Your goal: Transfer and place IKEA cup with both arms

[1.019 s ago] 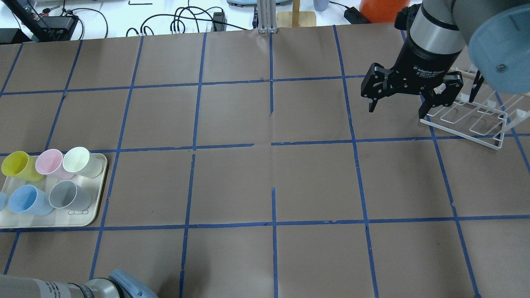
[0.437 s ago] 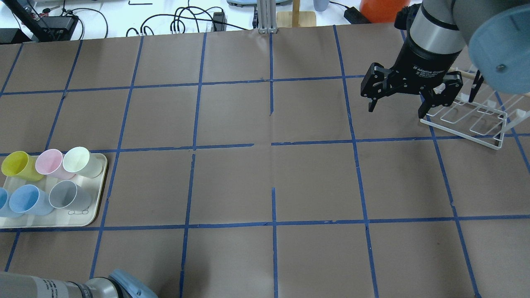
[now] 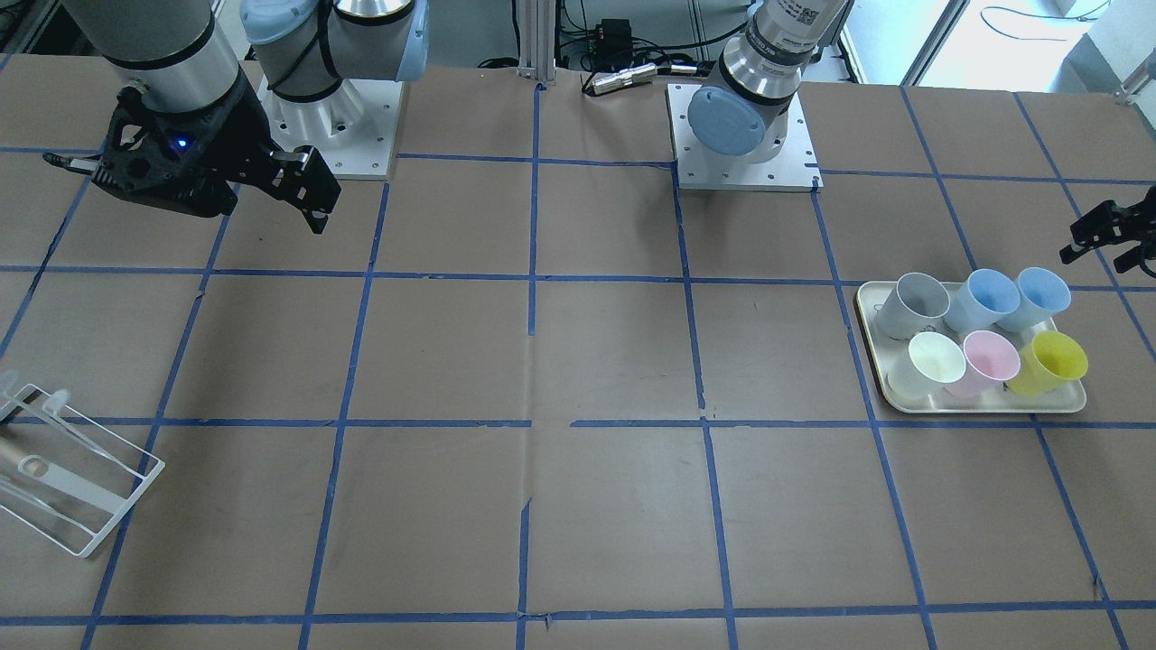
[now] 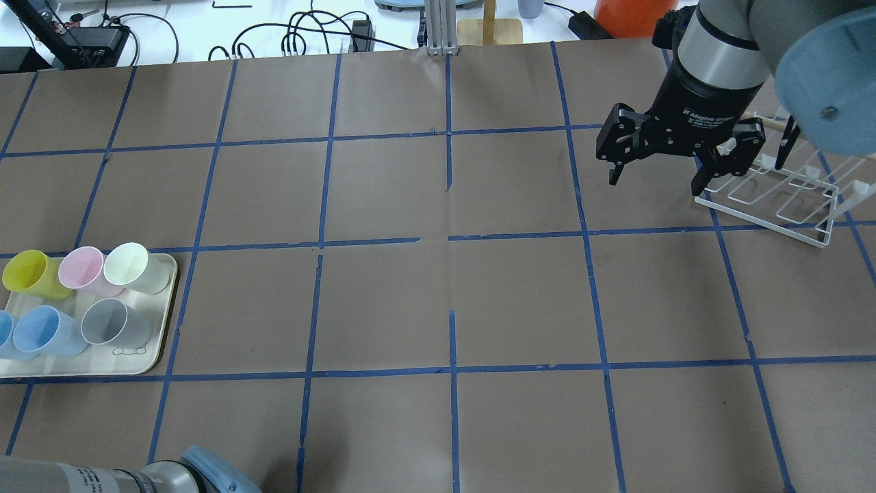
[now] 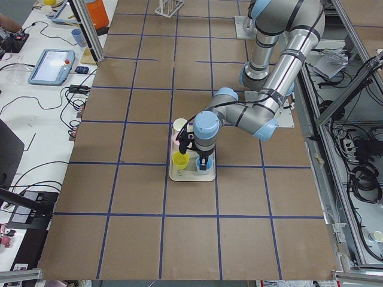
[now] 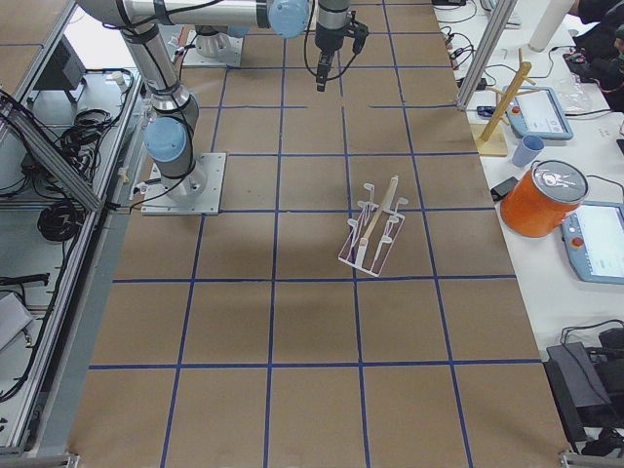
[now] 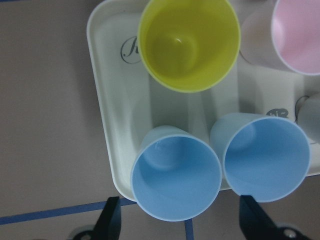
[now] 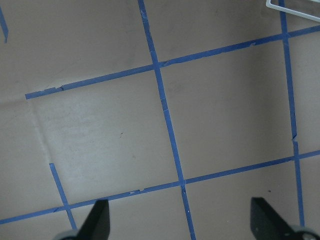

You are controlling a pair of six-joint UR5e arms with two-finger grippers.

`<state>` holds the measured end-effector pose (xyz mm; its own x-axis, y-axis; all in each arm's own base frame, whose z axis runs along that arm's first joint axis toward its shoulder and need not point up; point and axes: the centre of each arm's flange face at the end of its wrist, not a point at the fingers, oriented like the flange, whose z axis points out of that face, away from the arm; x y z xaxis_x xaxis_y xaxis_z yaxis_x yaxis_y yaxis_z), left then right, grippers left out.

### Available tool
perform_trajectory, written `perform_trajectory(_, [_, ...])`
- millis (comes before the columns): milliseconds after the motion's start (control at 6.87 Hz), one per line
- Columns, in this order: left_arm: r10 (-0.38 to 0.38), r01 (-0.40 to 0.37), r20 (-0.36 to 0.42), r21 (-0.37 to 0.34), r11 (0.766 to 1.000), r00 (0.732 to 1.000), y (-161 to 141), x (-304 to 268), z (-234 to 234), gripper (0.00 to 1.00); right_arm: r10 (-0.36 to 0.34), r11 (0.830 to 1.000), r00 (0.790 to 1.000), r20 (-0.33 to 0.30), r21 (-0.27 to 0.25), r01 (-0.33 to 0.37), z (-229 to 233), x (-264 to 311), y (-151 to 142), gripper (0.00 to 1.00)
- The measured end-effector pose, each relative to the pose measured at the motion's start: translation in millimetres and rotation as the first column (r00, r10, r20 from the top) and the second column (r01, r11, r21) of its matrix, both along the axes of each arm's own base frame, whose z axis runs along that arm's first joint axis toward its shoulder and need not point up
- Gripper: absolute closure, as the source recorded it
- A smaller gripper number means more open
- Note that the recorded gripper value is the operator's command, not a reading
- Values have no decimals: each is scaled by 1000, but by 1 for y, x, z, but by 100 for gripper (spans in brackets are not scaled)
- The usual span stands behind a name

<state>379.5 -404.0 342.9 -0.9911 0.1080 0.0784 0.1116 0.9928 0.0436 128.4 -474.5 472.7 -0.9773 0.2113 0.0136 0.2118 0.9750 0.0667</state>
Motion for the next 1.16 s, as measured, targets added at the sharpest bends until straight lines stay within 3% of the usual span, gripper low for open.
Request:
perform_trajectory(291, [18,-18,29,-4,1000,999,-48,-85,71,15,1,1000,1000,0,-2,-1,1,0,0,0])
perform_trajectory(582, [140,-140,51,-5,990,989,-91,-238,107,15,0,1000,1000,0,-4,0,2,0,0,0])
perform_trajectory(873, [214,-213,62,-12,977,975,-96,-384,122,15,-1,1000,1000,0,-3,1,1,0,0,0])
perform_trajectory(1019, [185,-184,60,-13,983,981,-89,-443,125,15,-2,1000,1000,1,-4,2,2,0,0,0])
perform_trajectory(1165, [158,-158,52,-10,987,986,-83,-487,123,8,-2,1000,1000,1,-7,2,4,0,0,0])
